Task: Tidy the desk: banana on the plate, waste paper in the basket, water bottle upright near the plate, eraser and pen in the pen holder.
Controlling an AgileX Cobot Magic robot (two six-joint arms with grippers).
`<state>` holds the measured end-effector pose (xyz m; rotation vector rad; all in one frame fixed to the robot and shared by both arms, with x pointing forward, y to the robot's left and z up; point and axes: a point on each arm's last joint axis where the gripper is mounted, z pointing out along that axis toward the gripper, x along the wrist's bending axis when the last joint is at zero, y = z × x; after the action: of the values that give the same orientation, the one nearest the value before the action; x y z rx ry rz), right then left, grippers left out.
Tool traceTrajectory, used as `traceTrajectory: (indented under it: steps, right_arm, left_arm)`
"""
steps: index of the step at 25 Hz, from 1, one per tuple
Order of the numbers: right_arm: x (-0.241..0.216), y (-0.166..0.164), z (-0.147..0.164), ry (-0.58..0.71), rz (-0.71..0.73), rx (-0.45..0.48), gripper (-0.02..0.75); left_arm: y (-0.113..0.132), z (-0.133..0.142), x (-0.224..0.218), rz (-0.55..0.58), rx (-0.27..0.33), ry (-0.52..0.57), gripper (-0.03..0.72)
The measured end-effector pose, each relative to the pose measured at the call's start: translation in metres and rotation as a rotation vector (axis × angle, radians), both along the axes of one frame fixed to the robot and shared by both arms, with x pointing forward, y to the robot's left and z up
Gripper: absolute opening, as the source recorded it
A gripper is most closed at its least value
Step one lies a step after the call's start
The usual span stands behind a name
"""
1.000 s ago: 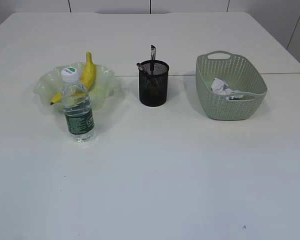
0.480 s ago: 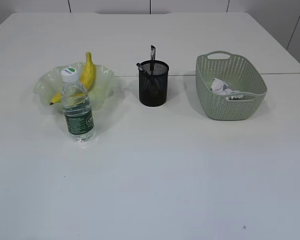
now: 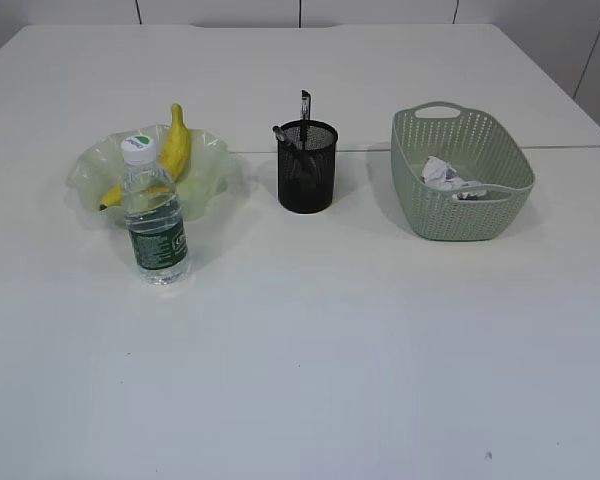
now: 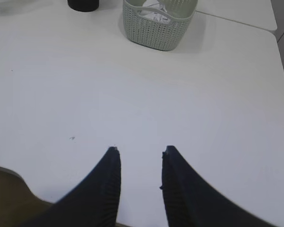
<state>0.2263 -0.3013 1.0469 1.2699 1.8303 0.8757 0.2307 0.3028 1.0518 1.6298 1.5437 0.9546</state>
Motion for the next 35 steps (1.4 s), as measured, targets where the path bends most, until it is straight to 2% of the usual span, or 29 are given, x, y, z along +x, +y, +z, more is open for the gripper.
traceTrajectory:
  steps: [5, 30, 35]
  right_arm:
    - [0.0008, -0.0035, -0.0006, 0.003, -0.056, 0.018, 0.231]
    - [0.0008, -0.0038, -0.0006, 0.004, -0.084, 0.024, 0.231]
    - [0.0005, -0.0031, -0.0006, 0.003, -0.141, 0.024, 0.232]
  left_arm:
    - [0.0, -0.0006, 0.0003, 0.0, 0.0, 0.002, 0.236]
    - [0.0, -0.0006, 0.0003, 0.0, 0.0, 0.002, 0.236]
    - [-0.0003, -0.0006, 0.0001, 0.04, 0.0, 0.002, 0.236]
